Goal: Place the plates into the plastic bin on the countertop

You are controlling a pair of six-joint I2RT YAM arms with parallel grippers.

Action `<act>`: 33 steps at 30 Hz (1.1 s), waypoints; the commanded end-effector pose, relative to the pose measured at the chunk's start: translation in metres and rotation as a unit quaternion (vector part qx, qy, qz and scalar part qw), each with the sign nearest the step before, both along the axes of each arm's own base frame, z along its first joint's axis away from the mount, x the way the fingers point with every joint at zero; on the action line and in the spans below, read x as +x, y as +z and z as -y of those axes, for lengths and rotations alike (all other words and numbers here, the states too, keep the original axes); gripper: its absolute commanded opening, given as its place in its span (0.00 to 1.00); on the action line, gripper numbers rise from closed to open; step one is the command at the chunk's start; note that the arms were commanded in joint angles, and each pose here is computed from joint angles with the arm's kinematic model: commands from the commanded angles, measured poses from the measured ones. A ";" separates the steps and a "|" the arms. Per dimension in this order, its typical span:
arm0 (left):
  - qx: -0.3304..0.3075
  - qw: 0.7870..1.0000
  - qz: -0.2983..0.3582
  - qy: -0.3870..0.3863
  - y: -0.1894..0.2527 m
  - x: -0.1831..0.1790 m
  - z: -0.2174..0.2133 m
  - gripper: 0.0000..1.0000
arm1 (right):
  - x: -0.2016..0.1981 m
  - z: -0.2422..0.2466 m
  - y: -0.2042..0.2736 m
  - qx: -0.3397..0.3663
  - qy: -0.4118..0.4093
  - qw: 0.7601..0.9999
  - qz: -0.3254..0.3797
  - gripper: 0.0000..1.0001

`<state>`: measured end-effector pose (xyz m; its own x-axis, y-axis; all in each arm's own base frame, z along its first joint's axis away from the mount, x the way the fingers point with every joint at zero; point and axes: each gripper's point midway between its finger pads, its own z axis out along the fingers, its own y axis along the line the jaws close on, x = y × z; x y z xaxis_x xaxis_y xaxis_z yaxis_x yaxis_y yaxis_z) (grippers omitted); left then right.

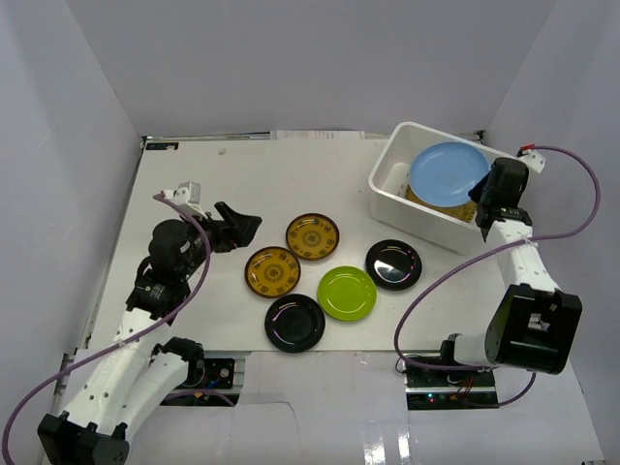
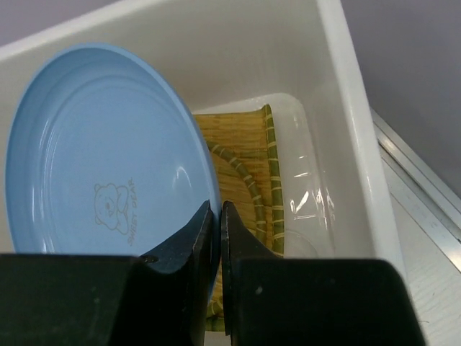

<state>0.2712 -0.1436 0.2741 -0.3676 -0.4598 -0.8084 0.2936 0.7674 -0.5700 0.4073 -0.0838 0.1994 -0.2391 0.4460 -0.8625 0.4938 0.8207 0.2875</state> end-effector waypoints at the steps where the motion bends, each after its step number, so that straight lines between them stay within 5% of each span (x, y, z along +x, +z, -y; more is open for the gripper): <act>1: -0.029 0.995 -0.092 -0.020 -0.054 -0.018 0.010 0.98 | 0.020 -0.007 0.012 0.028 0.021 0.999 0.037 0.10; 5: -0.044 0.987 -0.153 0.000 -0.104 -0.026 0.007 0.98 | 0.026 -0.014 0.000 0.048 0.036 0.998 0.034 0.16; 8: -0.041 0.982 -0.183 0.016 -0.134 -0.028 0.003 0.98 | 0.023 -0.013 -0.004 0.054 0.027 0.998 0.034 0.40; 9: -0.038 0.981 -0.190 0.021 -0.141 -0.028 0.001 0.98 | 0.022 -0.014 0.002 0.053 0.027 0.997 0.042 0.61; 11: -0.033 0.979 -0.199 0.027 -0.151 -0.028 0.000 0.96 | 0.018 -0.014 0.013 0.051 0.029 0.997 0.054 0.81; 12: -0.034 0.979 -0.202 0.027 -0.154 -0.028 0.000 0.96 | 0.016 -0.017 0.017 0.053 0.035 0.996 0.059 0.83; 17: -0.027 0.974 -0.218 0.049 -0.174 -0.026 -0.006 0.89 | 0.001 -0.064 0.055 0.078 0.115 0.984 0.115 0.82; 22: -0.016 0.970 -0.234 0.064 -0.189 -0.026 -0.011 0.82 | -0.030 -0.167 0.059 0.094 0.257 0.953 0.130 0.75; 27: 0.001 0.965 -0.249 0.089 -0.206 -0.030 -0.022 0.78 | -0.107 -0.277 0.011 0.132 0.435 0.888 0.068 0.58; 33: 0.018 0.956 -0.278 0.093 -0.224 -0.032 -0.023 0.75 | -0.214 -0.353 -0.048 0.189 0.541 0.819 -0.013 0.45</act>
